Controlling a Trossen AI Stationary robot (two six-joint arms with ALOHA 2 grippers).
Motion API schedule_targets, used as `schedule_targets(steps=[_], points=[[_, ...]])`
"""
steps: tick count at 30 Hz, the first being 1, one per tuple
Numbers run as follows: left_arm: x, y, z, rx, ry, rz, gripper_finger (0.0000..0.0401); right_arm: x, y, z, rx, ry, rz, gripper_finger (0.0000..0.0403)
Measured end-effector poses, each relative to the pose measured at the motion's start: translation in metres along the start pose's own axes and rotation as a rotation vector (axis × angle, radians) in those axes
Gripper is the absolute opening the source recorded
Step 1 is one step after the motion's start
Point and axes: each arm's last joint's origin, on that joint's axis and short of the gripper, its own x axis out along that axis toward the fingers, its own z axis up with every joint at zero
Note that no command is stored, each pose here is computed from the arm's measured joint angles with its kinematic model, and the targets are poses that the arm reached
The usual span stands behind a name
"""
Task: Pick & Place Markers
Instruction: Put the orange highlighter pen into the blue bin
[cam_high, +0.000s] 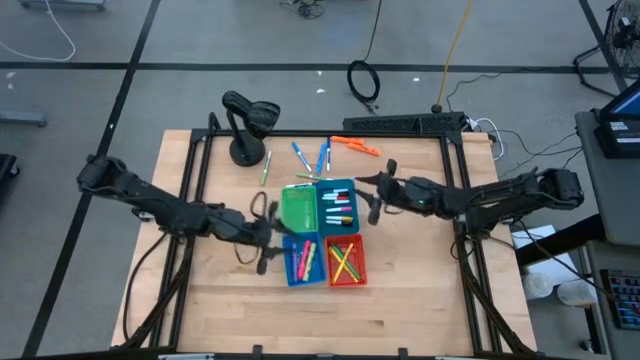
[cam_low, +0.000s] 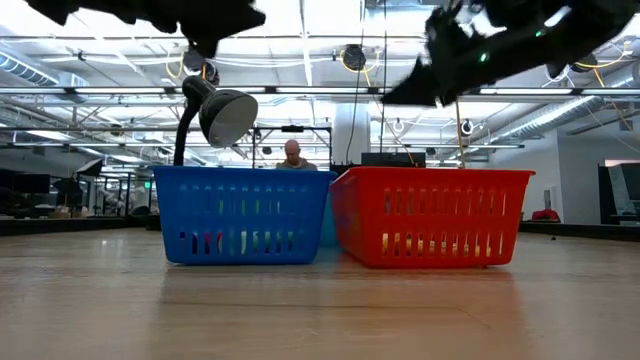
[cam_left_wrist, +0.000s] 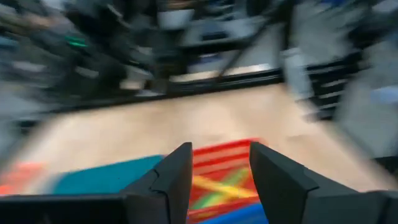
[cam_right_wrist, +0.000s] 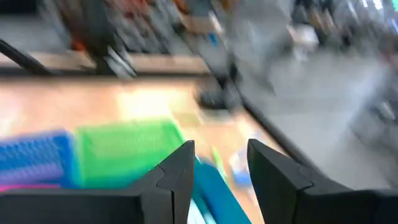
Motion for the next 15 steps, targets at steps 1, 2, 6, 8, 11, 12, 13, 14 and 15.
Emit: schedule_targets(steps=[1,2,6,8,11,12,13,14,15], points=[[-0.005,0.005,0.003,0.042,0.003,0.064,0.0161,0.003,-0.006,-0.002,0.012,0.063,-0.024,0.0138],[-0.008,0.01,0.006,0.073,0.004,0.131,0.0161,0.005,-0.012,-0.003,0.032,0.119,-0.05,0.0139],[-0.024,0.039,0.018,0.115,-0.071,0.284,0.0161,0.018,-0.044,-0.012,0.035,0.285,-0.151,0.0145],[-0.031,0.056,0.022,0.114,-0.125,0.284,0.0161,0.025,-0.068,-0.014,0.026,0.302,-0.181,0.0146],[-0.038,0.083,0.023,0.105,-0.168,0.238,0.0161,0.033,-0.108,-0.019,0.086,0.332,-0.169,0.0144],[-0.039,0.093,0.022,0.096,-0.177,0.21,0.0161,0.036,-0.12,-0.022,0.104,0.353,-0.153,0.0143],[-0.041,0.101,0.021,0.09,-0.188,0.174,0.0161,0.04,-0.132,-0.027,0.112,0.382,-0.145,0.0142],[-0.042,0.108,0.021,0.079,-0.211,0.131,0.0161,0.045,-0.142,-0.031,0.112,0.413,-0.138,0.0142],[-0.041,0.115,0.021,0.074,-0.242,0.091,0.0161,0.049,-0.151,-0.036,0.108,0.455,-0.13,0.0143]])
